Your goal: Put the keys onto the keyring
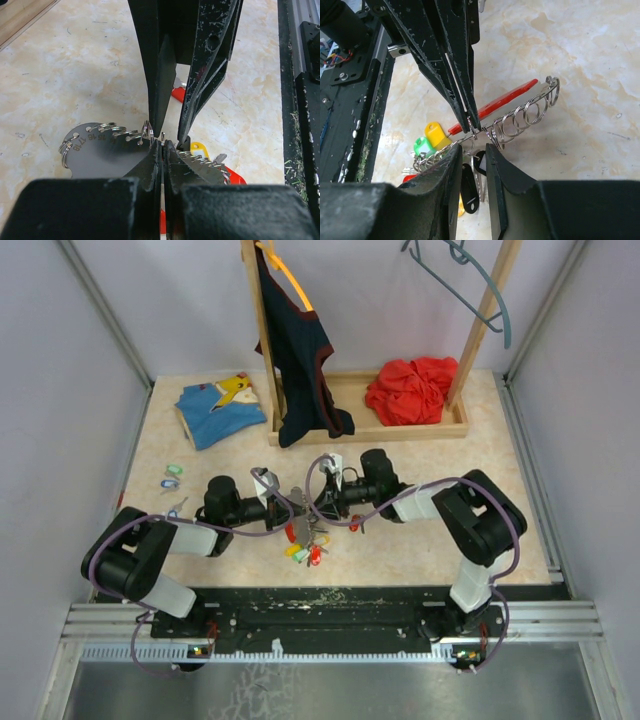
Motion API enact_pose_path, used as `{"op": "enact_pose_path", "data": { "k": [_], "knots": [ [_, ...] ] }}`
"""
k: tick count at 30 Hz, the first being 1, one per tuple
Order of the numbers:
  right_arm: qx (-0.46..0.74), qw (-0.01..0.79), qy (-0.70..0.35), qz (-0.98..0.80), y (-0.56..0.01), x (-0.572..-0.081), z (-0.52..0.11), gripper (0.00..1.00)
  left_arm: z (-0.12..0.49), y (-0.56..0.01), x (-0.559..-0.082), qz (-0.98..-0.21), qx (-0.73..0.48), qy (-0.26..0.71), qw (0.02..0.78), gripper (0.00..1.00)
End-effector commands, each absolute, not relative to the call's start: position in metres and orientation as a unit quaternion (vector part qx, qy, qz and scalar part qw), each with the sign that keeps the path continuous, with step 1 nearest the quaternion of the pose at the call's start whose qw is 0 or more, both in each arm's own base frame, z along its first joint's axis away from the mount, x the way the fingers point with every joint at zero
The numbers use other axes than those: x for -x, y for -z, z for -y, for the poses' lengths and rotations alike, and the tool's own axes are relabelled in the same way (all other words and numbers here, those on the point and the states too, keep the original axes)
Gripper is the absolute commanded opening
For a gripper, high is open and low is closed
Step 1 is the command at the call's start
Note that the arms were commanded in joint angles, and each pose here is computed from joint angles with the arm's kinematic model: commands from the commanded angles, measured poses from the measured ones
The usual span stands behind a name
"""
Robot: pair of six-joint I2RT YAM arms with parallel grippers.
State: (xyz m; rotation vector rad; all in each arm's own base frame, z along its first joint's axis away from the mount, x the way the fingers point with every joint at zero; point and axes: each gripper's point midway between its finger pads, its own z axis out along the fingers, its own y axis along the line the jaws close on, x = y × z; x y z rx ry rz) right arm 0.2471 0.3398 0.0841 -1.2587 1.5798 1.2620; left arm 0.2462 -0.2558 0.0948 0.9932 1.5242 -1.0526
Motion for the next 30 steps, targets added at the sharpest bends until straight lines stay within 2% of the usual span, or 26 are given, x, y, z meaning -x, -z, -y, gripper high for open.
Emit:
{"op": "enact_pose_path", "data": {
  "k": [1,6,15,24,27,30],
  "knots": [
    [0.519,0.409,-0.503,-0.557,-0.105,-0.253,-0.346,0.25,0.259,-0.106,-0.243,-0.605,-0.424,0.443,0.507,0.00],
    [0.525,0.410,-0.513,-0.541,-0.108,-0.250,-0.347,0.20,0.260,-0.106,-0.243,-0.604,-0.425,0.445,0.506,0.00],
    [0.522,0.405,-0.519,-0.542,-0.105,-0.251,-0.350,0.19,0.261,-0.109,-0.239,-0.595,-0.430,0.452,0.506,0.00],
    [0.523,0.406,-0.533,-0.527,-0.112,-0.248,-0.352,0.12,0.262,-0.108,-0.238,-0.594,-0.432,0.459,0.500,0.00],
    [0.522,0.405,-0.536,-0.525,-0.114,-0.247,-0.352,0.08,0.262,-0.107,-0.238,-0.595,-0.432,0.459,0.499,0.00],
    [0.522,0.406,-0.538,-0.522,-0.117,-0.246,-0.352,0.00,0.262,-0.107,-0.238,-0.595,-0.431,0.458,0.500,0.00]
  ]
}}
